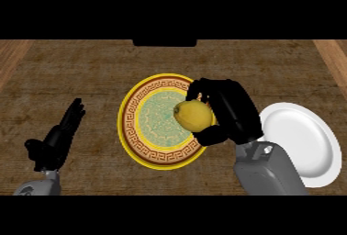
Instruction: Pick the lemon from the plate and place it in the plate
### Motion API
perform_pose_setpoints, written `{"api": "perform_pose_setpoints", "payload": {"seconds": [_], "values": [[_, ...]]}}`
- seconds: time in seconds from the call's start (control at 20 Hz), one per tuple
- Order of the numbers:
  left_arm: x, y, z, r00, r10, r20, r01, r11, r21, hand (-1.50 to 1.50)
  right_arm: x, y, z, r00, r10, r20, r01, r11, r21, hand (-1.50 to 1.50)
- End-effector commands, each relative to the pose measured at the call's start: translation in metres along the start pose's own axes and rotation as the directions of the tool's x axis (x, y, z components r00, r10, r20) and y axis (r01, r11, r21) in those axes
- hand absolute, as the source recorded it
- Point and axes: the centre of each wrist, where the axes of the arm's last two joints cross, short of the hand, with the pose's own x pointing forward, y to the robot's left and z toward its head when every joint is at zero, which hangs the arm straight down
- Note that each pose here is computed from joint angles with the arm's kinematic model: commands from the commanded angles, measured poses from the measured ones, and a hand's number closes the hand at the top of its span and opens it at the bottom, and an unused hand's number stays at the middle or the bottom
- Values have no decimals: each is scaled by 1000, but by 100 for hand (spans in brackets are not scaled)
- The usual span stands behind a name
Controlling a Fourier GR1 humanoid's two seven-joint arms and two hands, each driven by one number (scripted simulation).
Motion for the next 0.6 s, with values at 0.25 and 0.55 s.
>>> {"api": "perform_pose_setpoints", "payload": {"seconds": [0.25,0.55], "values": [[7,-9,8,1000,-9,0,9,1000,-2,0,23,57,-45,999,-29,-16,30,999,27,150],[2,6,-7,1000,-12,11,12,1000,-4,0,23,88,-56,966,-153,-211,139,987,-79,-150]]}}
